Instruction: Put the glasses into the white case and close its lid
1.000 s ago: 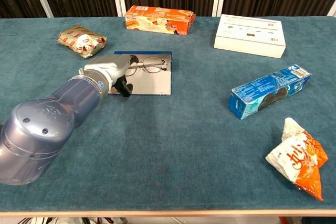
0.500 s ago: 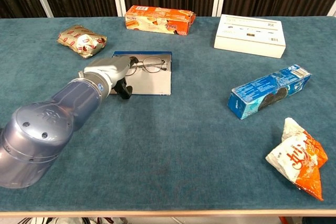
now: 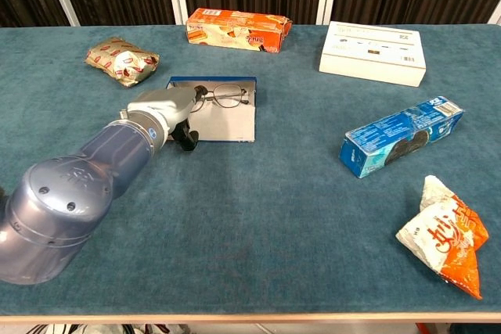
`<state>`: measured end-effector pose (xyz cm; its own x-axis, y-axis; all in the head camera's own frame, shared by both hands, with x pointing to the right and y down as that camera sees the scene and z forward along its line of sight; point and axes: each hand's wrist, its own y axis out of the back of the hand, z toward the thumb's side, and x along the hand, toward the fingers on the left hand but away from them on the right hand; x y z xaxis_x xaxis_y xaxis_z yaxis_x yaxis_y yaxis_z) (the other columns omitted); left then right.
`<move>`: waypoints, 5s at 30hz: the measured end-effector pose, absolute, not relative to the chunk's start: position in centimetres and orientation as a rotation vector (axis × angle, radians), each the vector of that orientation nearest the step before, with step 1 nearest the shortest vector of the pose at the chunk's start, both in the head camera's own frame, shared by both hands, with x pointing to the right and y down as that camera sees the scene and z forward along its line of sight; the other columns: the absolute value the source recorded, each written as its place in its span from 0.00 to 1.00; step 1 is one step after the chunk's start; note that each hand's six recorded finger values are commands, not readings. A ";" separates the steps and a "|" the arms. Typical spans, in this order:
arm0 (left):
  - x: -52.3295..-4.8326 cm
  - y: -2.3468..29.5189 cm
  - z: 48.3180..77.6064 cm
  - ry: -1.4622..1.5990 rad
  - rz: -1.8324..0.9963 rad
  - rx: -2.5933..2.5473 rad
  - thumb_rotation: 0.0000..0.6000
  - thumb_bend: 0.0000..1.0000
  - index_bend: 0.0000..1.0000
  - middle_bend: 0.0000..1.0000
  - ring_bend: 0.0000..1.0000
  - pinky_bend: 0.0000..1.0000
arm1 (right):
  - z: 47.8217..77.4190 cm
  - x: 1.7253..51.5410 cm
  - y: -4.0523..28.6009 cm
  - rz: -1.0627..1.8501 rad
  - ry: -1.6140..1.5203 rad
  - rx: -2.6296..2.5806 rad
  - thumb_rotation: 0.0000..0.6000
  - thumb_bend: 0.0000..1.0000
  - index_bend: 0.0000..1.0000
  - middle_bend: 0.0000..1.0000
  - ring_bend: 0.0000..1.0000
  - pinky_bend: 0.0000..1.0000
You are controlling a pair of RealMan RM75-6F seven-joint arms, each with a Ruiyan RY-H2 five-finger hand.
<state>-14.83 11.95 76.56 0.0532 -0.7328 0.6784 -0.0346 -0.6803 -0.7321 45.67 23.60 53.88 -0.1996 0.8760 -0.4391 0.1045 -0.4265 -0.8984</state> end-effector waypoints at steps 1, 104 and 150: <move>-14.8 11.9 76.6 0.770 -1.678 -1.796 1.00 0.55 0.00 0.84 0.87 0.85 | 53.9 45.7 23.6 1.687 -1.170 -1.472 1.00 0.20 0.05 0.01 0.08 0.16; -15.0 13.2 75.3 0.618 -1.375 -1.629 1.00 0.18 0.24 0.29 0.18 0.24 | 53.9 45.7 23.6 1.686 -1.191 -1.483 1.00 0.20 0.05 0.02 0.09 0.16; -14.5 12.4 75.4 0.632 -1.361 -1.579 1.00 0.39 0.31 0.28 0.18 0.23 | 53.9 45.8 23.7 1.696 -1.194 -1.491 1.00 0.20 0.06 0.02 0.09 0.16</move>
<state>-14.48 12.37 75.41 0.2544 -0.8435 0.4731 0.1828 -0.4384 -0.8800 45.79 23.66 53.92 -0.2084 0.8680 -0.4508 0.1320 -0.4317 -0.8923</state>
